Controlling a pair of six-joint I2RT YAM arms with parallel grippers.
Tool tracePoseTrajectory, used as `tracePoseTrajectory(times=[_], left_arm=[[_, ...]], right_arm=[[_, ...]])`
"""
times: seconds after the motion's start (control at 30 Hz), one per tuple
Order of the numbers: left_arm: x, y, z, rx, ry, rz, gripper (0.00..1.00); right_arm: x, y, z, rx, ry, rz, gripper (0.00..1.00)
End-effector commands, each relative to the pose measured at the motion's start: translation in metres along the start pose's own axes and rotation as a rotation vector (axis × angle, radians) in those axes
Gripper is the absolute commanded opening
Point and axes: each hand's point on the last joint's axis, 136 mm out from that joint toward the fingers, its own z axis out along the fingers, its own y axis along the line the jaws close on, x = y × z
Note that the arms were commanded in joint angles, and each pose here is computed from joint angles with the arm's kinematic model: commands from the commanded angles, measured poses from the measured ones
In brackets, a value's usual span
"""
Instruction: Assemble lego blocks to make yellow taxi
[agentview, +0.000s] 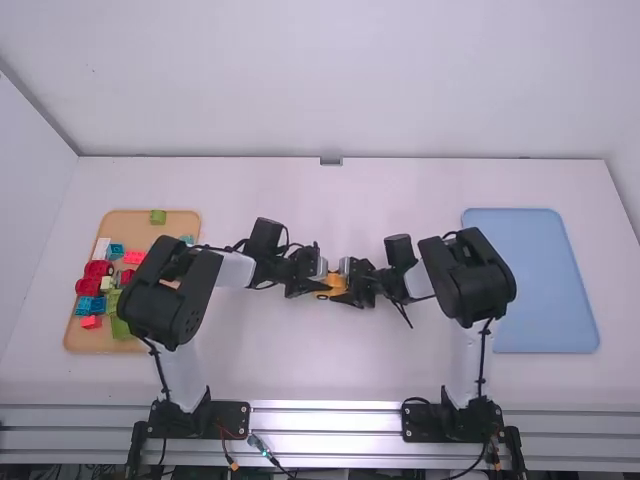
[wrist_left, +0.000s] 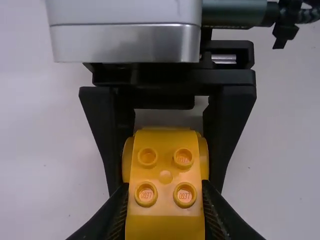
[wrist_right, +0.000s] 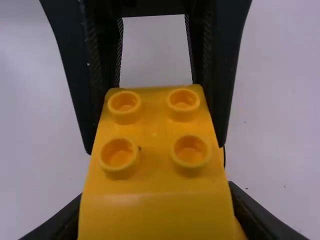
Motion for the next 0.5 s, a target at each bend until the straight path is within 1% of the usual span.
tracePoseTrajectory(times=[0.0,0.17,0.23,0.33,0.37,0.43,0.47], left_arm=[[0.033,0.003,-0.002,-0.046,0.129,-0.045,0.08],[0.052,0.006,0.002,-0.059,0.186,-0.090,0.09],[0.054,0.006,0.004,-0.052,0.190,-0.107,0.10],[0.056,-0.001,0.007,-0.006,0.204,-0.087,0.08],[0.060,-0.002,0.007,0.003,0.232,-0.079,0.07],[0.062,-0.002,0.006,0.005,0.251,-0.090,0.06],[0.067,-0.001,0.004,-0.003,0.282,-0.113,0.07]], right_arm=[[0.009,0.001,0.001,0.001,0.020,0.016,0.46],[0.008,0.002,0.001,-0.001,0.017,0.016,0.46],[0.008,0.002,0.001,-0.001,0.018,0.016,0.46],[0.008,0.002,0.001,0.000,0.018,0.016,0.46],[0.008,0.001,0.001,0.000,0.017,0.014,0.46],[0.008,0.001,0.001,0.000,0.017,0.014,0.47],[0.008,0.001,0.002,0.000,0.016,0.011,0.47]])
